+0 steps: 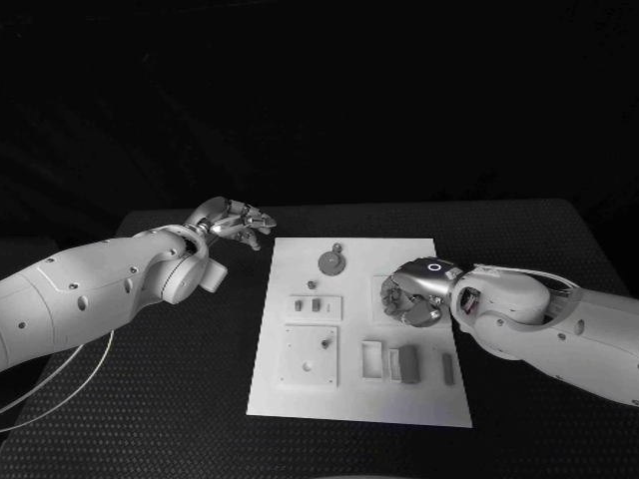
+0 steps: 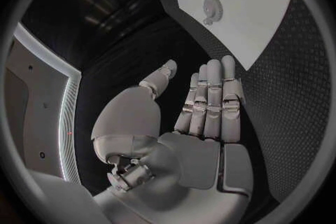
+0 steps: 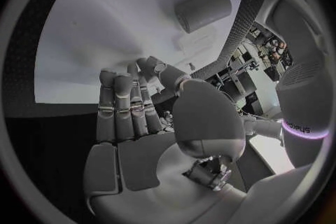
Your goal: Assemble the parts on the task board
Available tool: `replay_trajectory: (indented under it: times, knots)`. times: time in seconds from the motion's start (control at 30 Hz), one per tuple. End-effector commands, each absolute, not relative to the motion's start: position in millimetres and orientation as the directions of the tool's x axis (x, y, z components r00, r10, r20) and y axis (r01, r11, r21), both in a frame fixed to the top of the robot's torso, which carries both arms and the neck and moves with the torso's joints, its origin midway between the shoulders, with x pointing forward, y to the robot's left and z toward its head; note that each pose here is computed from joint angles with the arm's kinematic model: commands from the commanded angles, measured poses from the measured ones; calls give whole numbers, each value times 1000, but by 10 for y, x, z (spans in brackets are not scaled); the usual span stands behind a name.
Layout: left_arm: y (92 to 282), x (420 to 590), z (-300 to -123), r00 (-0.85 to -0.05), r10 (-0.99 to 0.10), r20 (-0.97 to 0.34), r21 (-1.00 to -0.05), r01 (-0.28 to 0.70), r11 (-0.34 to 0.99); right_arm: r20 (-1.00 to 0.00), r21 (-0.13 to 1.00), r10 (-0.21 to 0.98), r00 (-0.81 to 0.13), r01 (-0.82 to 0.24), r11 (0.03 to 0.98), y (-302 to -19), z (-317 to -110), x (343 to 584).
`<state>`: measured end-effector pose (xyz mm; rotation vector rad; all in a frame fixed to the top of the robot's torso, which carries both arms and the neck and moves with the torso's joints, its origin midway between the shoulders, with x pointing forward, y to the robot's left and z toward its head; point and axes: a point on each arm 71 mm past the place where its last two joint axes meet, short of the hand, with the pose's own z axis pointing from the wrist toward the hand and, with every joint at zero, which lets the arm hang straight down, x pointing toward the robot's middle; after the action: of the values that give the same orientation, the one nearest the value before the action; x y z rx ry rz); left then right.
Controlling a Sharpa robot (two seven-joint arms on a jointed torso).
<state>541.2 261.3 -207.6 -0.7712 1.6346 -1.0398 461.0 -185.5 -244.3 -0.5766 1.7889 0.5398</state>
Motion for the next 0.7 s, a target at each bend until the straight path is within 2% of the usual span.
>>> replay_trajectory:
  times: [0.03, 0.7]
  knots:
    - [2596, 5411, -2064, -295, -868, -399, -910, 10, 415, -959, 65, -128, -252, -638, 767, -1825, -2450, 4596]
    - [2600, 5412, -2068, -299, -867, -398, -910, 6, 415, -964, 82, -100, -248, -632, 771, -1761, -2467, 4598]
